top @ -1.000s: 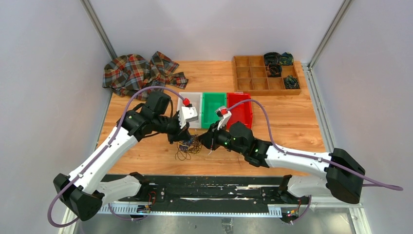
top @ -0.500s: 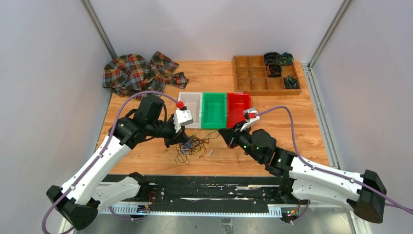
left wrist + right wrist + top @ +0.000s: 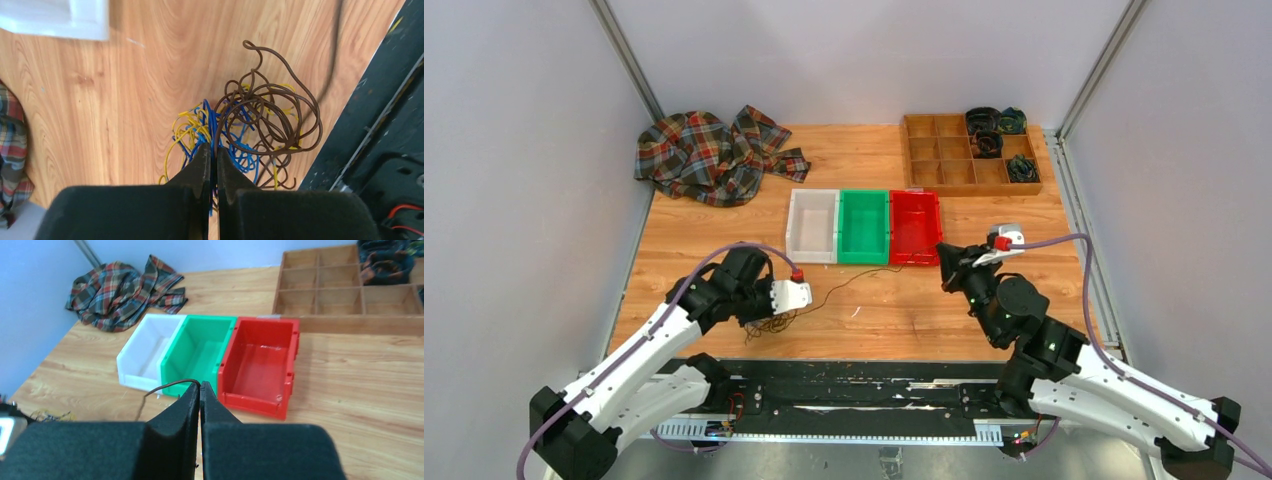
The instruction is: Untangle the cables
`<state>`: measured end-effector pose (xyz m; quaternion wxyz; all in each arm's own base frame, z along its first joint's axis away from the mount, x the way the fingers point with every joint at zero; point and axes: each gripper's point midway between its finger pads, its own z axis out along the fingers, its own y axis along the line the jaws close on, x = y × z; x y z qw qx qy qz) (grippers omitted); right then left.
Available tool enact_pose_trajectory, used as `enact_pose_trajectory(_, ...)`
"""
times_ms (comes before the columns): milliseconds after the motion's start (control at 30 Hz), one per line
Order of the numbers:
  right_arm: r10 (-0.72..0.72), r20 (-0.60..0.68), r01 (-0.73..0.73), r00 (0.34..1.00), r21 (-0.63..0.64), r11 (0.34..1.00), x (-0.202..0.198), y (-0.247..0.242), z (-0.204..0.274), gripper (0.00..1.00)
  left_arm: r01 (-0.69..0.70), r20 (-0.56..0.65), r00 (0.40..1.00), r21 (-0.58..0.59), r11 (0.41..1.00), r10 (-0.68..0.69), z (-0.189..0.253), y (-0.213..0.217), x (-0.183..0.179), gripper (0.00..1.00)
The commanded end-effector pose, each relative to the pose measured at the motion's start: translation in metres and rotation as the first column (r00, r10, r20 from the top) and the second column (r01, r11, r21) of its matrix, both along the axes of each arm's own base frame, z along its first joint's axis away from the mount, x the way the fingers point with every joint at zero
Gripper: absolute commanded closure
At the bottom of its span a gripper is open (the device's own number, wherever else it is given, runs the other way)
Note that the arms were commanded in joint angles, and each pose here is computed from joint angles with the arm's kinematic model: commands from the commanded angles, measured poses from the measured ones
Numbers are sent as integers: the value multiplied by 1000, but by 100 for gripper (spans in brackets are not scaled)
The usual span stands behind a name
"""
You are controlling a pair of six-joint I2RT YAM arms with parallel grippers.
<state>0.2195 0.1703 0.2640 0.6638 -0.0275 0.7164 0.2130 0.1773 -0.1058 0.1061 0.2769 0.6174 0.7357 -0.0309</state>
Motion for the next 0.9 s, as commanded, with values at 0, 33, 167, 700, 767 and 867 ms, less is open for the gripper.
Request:
enact_pose_trajectory(0, -118, 58, 122, 991, -65, 990, 5, -35, 26, 99, 16, 166, 986, 102, 995, -33, 5, 19, 20, 99)
enact_pose_trajectory(33, -146, 69, 151, 987, -68, 986, 6, -43, 32, 99, 14, 177, 984, 102, 995, -32, 4, 19, 21, 99)
enact_pose_trajectory(167, -188, 122, 193, 975, -29, 981, 2, -64, 63, 99, -8, 236, 972, 90, 996, -14, 11, 20, 29, 98)
enact_pose_trajectory(700, 376, 46, -378, 926, 61, 924, -30, 56, 90, 99, 202, 160, 977, -454, 868, -143, 148, -76, -9, 12)
enact_pose_trajectory(767, 425, 40, -427, 904, 73, 901, -34, 68, 94, 99, 221, 150, 974, -505, 834, -168, 166, -87, -11, 12)
enact_pose_trajectory(867, 482, 42, -484, 875, 96, 870, -38, 84, 100, 100, 255, 133, 967, -562, 787, -219, 183, -104, -13, 2)
